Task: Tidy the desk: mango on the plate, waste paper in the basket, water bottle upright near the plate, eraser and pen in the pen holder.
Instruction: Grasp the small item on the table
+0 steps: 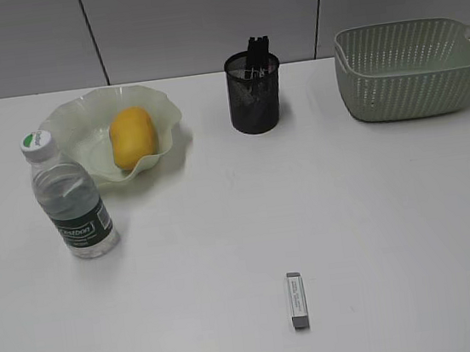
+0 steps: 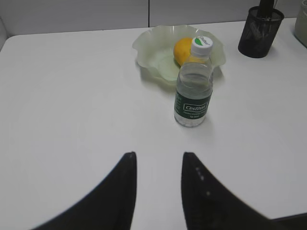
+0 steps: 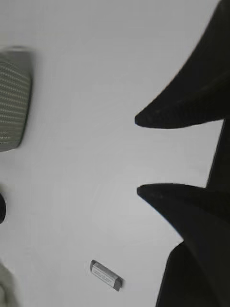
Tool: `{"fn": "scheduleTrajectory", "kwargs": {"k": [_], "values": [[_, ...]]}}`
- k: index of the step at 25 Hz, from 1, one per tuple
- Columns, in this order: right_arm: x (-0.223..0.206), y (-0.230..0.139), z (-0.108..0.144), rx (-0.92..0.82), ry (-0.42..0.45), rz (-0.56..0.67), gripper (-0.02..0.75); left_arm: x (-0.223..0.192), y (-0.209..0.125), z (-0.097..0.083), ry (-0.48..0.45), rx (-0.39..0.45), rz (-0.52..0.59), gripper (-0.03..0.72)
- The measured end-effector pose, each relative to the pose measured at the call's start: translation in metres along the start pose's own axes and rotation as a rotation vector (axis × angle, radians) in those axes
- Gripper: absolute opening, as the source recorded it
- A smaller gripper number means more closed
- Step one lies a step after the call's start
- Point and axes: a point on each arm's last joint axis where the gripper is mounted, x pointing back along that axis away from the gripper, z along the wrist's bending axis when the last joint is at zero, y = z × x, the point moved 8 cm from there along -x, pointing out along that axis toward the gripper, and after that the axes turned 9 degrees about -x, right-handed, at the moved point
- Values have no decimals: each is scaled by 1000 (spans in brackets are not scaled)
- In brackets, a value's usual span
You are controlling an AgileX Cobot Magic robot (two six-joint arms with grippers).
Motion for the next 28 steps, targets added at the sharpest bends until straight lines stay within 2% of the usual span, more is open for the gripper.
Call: {"fn": "scheduleTrajectory", "kwargs": {"k": [7,9,12,15,18,20,24,28], "values": [[1,0,0,-1,2,-9,311,0,0,0,0,-2,3,238],[1,0,0,-1,3,-10,311,-5,0,-2,-10,-23,32,238],[1,1,-1,-11,-12,-13,311,-23,1,-9,-55,-58,151,239],[4,1,-8,-57,-90,-37,311,-47,7,-17,-104,-60,294,245],[10,1,-16,-113,-184,-83,311,-73,16,-37,-235,-84,402,275],[15,1,-19,-137,-223,-118,311,-89,25,-52,-322,-72,432,293],[17,1,-20,-146,-239,-127,311,-126,34,-75,-430,-14,507,307],[17,1,-20,-146,-239,-127,310,-151,35,-112,-525,-48,568,307]]}}
